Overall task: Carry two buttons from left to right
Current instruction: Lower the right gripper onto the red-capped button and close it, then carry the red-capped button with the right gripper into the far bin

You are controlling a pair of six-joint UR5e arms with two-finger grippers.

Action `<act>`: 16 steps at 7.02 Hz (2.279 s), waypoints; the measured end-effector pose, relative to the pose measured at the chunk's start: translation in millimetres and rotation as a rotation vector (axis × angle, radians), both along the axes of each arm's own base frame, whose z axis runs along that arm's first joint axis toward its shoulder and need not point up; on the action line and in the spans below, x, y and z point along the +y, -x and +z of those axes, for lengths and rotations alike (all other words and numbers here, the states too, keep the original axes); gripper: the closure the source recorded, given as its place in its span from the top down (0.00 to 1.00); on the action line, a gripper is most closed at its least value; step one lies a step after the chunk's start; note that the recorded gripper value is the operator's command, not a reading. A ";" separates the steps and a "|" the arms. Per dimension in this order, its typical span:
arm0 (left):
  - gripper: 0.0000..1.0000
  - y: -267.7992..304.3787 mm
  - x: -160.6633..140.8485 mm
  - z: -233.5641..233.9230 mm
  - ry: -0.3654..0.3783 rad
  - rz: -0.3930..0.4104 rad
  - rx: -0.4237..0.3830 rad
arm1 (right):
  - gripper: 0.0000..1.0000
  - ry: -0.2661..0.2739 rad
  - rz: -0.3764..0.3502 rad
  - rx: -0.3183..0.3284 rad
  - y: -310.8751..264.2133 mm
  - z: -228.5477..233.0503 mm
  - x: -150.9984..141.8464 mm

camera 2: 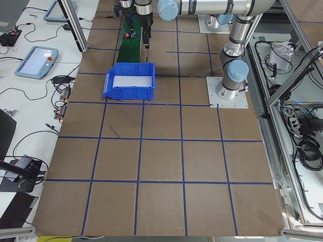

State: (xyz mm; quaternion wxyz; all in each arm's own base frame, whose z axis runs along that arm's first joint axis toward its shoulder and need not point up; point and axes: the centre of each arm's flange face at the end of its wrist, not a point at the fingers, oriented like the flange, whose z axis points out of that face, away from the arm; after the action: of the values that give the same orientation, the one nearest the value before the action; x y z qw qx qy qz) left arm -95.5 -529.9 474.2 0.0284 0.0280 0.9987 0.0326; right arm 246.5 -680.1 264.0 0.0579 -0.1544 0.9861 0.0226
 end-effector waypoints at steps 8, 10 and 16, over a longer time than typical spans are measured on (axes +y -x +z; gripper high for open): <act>1.00 -1.7 -0.5 -4.0 -0.012 -0.004 -0.028 | 0.08 -0.014 0.017 0.007 12.0 -5.5 -2.0; 1.00 -5.1 0.7 0.0 -0.006 -0.006 -0.061 | 0.08 -0.014 -0.059 0.000 64.5 18.9 -22.2; 1.00 -4.7 -3.7 -8.9 -0.022 -0.006 -0.058 | 0.09 -0.092 -0.247 0.049 375.0 117.9 0.6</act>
State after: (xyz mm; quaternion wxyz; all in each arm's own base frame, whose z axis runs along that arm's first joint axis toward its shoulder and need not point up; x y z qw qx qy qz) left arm -90.8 -533.5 465.4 0.0572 0.0305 0.9969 0.0444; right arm -128.4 -679.5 381.8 0.0433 -0.0283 0.9966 0.0643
